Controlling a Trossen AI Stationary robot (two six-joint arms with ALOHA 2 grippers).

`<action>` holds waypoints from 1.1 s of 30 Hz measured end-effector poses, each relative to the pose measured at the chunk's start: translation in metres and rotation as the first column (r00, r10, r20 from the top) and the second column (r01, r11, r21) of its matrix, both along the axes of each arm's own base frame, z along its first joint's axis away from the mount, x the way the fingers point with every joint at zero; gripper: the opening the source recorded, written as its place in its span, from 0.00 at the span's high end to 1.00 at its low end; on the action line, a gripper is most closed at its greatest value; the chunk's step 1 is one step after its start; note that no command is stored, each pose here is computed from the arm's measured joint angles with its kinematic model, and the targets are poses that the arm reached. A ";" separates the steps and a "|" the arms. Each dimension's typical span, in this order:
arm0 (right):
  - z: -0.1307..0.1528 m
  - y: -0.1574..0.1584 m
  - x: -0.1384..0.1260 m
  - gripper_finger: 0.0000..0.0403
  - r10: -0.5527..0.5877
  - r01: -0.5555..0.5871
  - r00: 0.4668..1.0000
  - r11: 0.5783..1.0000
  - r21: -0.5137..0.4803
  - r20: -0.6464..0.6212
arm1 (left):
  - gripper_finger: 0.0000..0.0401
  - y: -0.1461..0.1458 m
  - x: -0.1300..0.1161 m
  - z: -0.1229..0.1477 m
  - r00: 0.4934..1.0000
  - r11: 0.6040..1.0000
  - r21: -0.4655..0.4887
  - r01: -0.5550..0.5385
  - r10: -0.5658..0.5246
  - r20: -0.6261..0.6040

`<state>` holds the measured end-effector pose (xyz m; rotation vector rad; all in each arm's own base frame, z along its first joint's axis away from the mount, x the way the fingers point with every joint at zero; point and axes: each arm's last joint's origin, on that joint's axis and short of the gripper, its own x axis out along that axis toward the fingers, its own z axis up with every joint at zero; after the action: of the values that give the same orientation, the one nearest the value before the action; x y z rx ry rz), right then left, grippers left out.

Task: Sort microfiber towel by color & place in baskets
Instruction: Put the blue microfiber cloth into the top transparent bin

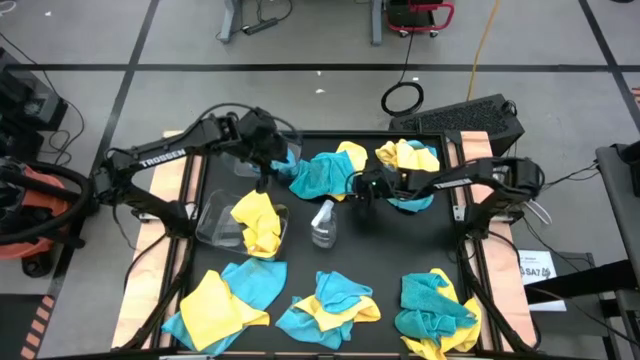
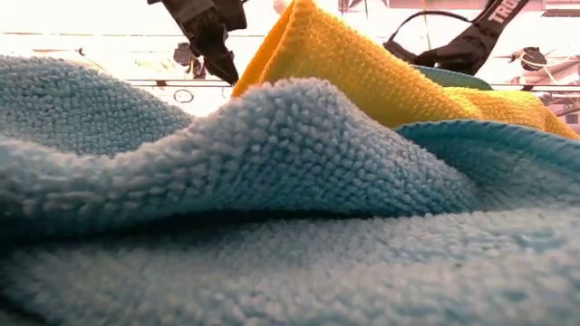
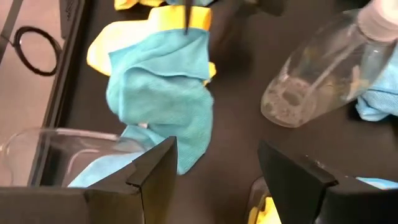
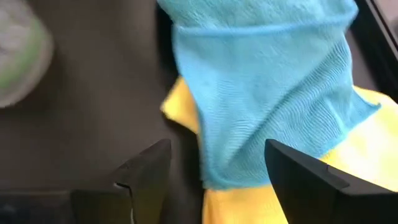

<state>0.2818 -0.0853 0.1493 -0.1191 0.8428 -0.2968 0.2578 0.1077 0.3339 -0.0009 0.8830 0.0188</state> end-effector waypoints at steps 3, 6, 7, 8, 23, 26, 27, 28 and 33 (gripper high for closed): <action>-0.004 -0.005 0.000 0.46 -0.025 0.025 1.000 1.000 -0.009 -0.012 | 0.43 -0.008 0.003 0.000 1.000 1.000 0.018 0.022 -0.022 -0.007; -0.005 -0.008 0.000 0.61 -0.026 0.026 1.000 1.000 -0.011 -0.004 | 0.43 -0.012 0.006 0.001 0.999 0.999 0.038 0.034 -0.034 0.008; -0.005 -0.008 0.001 0.68 -0.021 0.021 1.000 1.000 -0.015 0.000 | 0.43 -0.011 0.007 0.001 0.999 0.998 0.052 0.028 -0.029 0.016; -0.004 -0.009 0.001 0.75 -0.016 0.016 1.000 1.000 -0.021 0.004 | 0.43 -0.011 0.008 0.002 0.999 0.997 0.066 0.024 -0.026 0.021; 0.106 -0.007 0.014 1.00 0.052 -0.030 0.975 0.994 -0.106 0.214 | 0.43 0.003 0.017 0.016 0.981 0.983 0.184 -0.008 -0.029 0.194; 0.152 -0.005 0.009 1.00 0.077 -0.031 0.953 0.987 -0.159 0.292 | 0.43 0.009 0.018 0.019 0.969 0.979 0.201 -0.040 -0.011 0.246; 0.167 -0.005 0.007 1.00 0.085 -0.029 0.944 0.984 -0.176 0.318 | 0.43 0.011 0.019 0.019 0.965 0.977 0.206 -0.048 -0.008 0.262; 0.181 -0.004 0.005 1.00 0.092 -0.029 0.938 0.982 -0.189 0.335 | 0.42 0.013 0.019 0.020 0.961 0.976 0.211 -0.055 -0.005 0.277; 0.240 -0.004 0.003 1.00 0.124 -0.031 0.916 0.970 -0.242 0.381 | 0.33 0.019 0.023 0.026 0.925 0.975 0.209 -0.071 -0.014 0.379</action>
<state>0.2848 -0.0892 0.3895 -0.3009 0.3983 -0.3300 0.2804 0.1267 0.3603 0.1843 0.4882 0.1393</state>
